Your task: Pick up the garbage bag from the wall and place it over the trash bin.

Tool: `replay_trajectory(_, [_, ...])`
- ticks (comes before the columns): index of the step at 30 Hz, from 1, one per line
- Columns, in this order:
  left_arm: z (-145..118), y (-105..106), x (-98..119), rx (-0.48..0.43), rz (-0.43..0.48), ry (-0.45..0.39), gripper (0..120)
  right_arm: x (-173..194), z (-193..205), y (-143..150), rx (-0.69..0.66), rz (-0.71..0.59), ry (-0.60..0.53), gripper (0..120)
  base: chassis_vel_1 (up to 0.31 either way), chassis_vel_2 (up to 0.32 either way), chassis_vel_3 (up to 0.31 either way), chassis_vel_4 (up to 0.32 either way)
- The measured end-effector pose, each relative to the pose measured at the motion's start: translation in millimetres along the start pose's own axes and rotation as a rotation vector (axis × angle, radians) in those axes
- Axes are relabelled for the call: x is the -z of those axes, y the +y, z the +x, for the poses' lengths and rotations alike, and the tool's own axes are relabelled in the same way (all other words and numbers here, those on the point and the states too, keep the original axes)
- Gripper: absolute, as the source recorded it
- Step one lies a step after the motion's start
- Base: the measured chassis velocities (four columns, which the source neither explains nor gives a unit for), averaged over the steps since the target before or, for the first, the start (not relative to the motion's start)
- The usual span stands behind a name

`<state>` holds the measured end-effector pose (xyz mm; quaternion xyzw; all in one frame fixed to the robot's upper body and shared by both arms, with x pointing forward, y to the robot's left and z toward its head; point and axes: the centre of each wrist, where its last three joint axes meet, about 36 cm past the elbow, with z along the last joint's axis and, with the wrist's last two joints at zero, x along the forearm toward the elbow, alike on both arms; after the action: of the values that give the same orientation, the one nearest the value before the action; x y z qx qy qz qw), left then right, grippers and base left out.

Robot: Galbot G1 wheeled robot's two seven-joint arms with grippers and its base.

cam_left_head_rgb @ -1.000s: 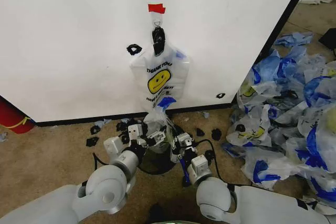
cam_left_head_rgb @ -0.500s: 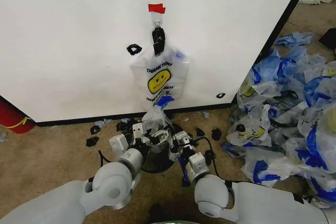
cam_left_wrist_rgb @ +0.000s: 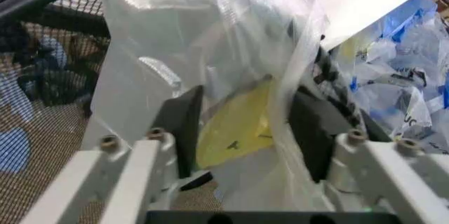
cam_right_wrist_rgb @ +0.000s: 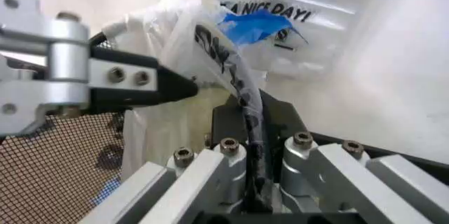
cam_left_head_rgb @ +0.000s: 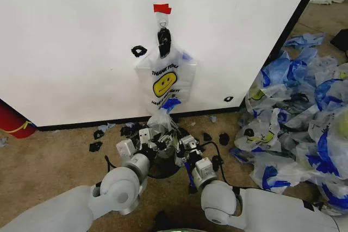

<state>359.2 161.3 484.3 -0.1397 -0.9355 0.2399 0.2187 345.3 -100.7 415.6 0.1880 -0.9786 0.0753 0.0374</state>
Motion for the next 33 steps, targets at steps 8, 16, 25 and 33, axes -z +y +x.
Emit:
replay_trajectory(8, [1, 1, -1, 0.005, 0.005, -0.003, 12, -2, -2, 0, -0.010, -0.002, -0.003, 1, 0.000, 0.000, 0.000, 0.000])
replay_trajectory(16, [8, 3, 2, 0.011, 0.008, -0.012, 0, -1, -2, -8, -0.039, -0.009, -0.009, 1, 0.000, 0.000, 0.000, 0.000])
replay_trajectory(25, [22, 8, 4, 0.032, 0.002, -0.020, 0, 5, -7, -21, -0.094, -0.037, -0.035, 1, 0.000, 0.000, 0.000, 0.000])
replay_trajectory(33, [26, 14, 11, 0.057, -0.018, -0.045, 0, 7, -4, -36, -0.134, -0.059, -0.043, 1, 0.000, 0.000, 0.000, 0.000])
